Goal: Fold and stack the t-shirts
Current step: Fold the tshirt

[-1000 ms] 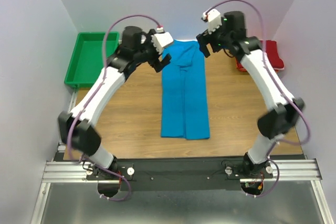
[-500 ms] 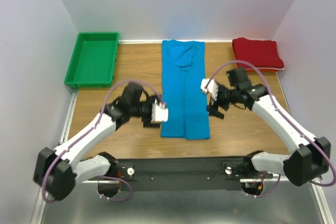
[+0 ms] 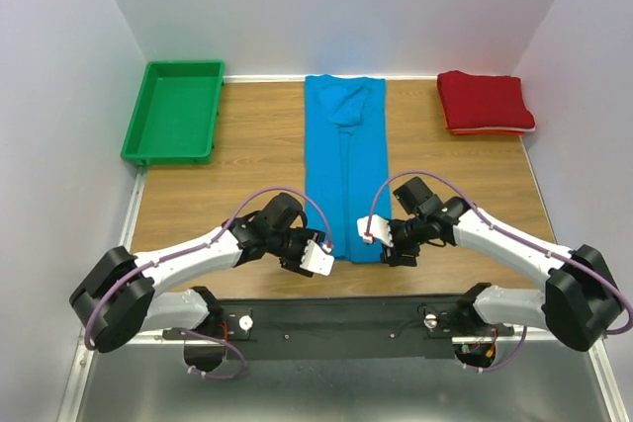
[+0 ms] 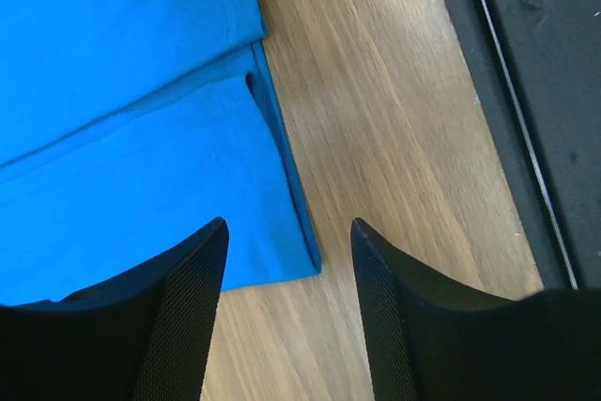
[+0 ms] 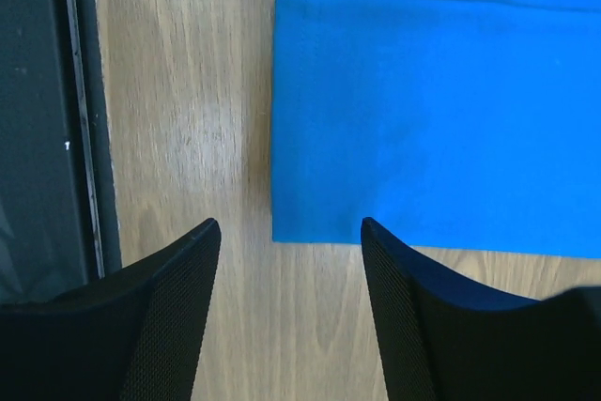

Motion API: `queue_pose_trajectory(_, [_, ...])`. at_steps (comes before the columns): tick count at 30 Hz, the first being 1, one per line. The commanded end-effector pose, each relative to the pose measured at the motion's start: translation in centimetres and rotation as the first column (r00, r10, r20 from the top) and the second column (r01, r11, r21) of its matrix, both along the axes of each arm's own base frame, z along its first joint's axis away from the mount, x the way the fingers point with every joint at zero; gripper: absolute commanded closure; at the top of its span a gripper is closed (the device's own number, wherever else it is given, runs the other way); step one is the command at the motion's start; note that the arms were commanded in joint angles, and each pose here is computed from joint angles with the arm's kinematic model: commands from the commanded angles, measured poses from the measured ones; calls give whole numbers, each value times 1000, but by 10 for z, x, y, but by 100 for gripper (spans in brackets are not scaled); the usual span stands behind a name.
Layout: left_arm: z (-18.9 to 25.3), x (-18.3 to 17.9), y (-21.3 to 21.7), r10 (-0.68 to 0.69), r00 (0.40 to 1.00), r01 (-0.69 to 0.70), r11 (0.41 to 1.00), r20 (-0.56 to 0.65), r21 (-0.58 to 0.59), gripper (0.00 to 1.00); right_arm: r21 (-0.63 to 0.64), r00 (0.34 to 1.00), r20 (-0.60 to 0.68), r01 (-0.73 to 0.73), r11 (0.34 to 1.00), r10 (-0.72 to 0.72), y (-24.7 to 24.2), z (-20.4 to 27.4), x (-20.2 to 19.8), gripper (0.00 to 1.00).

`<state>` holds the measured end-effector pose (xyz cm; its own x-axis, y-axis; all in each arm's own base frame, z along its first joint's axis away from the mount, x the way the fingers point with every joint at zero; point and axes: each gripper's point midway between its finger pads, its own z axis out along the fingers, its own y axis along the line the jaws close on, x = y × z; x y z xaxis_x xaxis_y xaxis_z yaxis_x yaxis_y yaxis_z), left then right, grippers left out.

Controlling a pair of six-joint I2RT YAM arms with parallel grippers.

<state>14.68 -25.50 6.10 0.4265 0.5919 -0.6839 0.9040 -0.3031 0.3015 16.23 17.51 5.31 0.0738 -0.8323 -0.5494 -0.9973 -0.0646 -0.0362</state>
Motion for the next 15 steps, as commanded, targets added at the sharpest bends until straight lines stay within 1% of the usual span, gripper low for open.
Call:
queue_pose_trajectory(1, [-5, 9, -4, -21, 997, 20, 1000, 68, 18, 38, -15, 997, 66, -34, 999, 35, 4, -10, 6, 34])
queue_pose_trajectory(2, [-10, 11, 0, -18, 997, 15, 999, 79, 41, 38, -29, 997, 63, -53, 998, 55, 4, -14, 4, 37])
queue_pose_trajectory(5, [-23, 13, 6, -36, 995, 28, 996, 96, 82, 39, -55, 995, 61, -73, 996, 76, 1, -27, 1, 41])
queue_pose_trajectory(9, [-32, 12, 9, -43, 995, 33, 993, 85, 111, 40, -79, 993, 67, -93, 993, 98, 3, -38, -1, 42])
queue_pose_trajectory(12, [-41, 14, 13, -35, 996, 22, 989, 84, 144, 43, -117, 991, 78, -99, 988, 109, -5, -48, 0, 44])
queue_pose_trajectory(13, [-41, 14, 13, -37, 996, 24, 989, 82, 145, 46, -132, 991, 69, -104, 986, 114, -8, -53, -2, 45])
queue_pose_trajectory(15, [-43, 14, 13, -49, 996, 36, 987, 80, 156, 56, -146, 991, 73, -100, 984, 112, -11, -55, -2, 48])
